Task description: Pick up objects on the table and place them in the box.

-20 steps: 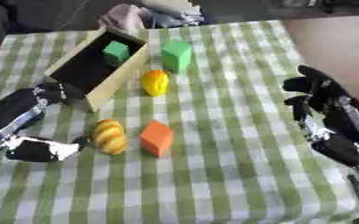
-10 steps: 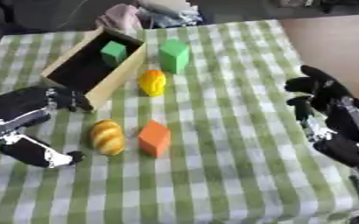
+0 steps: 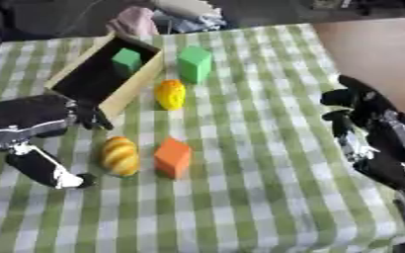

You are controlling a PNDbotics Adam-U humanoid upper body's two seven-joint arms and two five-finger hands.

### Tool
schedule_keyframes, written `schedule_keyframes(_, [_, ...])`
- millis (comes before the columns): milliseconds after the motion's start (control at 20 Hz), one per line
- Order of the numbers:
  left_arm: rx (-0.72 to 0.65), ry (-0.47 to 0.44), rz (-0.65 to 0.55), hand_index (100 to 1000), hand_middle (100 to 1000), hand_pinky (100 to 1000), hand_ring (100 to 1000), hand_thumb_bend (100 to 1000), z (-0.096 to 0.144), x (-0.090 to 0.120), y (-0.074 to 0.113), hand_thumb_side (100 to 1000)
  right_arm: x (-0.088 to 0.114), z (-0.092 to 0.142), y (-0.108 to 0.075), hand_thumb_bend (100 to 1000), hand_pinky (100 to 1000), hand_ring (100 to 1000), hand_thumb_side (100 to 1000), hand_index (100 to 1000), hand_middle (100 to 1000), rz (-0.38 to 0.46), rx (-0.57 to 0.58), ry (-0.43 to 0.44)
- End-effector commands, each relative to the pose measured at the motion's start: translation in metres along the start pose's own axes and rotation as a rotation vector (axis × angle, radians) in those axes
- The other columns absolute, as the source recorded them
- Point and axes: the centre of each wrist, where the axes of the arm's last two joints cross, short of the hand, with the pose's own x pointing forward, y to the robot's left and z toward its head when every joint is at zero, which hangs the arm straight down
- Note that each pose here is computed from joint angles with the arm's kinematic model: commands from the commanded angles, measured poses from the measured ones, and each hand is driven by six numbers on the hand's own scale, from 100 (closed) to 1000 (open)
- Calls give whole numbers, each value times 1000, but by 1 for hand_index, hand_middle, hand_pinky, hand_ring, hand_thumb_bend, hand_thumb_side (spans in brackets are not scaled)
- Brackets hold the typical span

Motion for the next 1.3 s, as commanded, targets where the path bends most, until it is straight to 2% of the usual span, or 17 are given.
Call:
schedule_keyframes(50, [-16,32,-30,855,782,766,725,475,-2,-7,5,290,4,-1,-3,100,702,814,470,952,754,7,4,-16])
schedule_keyframes(350, [5,57,-44,850,780,763,725,450,-19,-15,0,215,4,-2,-3,100,702,814,470,952,752,5,8,-17])
schedule_keyframes(700, [6,86,-73,845,776,762,724,431,-39,-25,-10,167,4,-2,-2,100,702,814,470,952,752,2,12,-19])
schedule_keyframes(1300, [-28,38,-46,836,767,752,709,375,-60,-30,-21,148,5,-3,-1,100,702,814,470,952,752,1,17,-22])
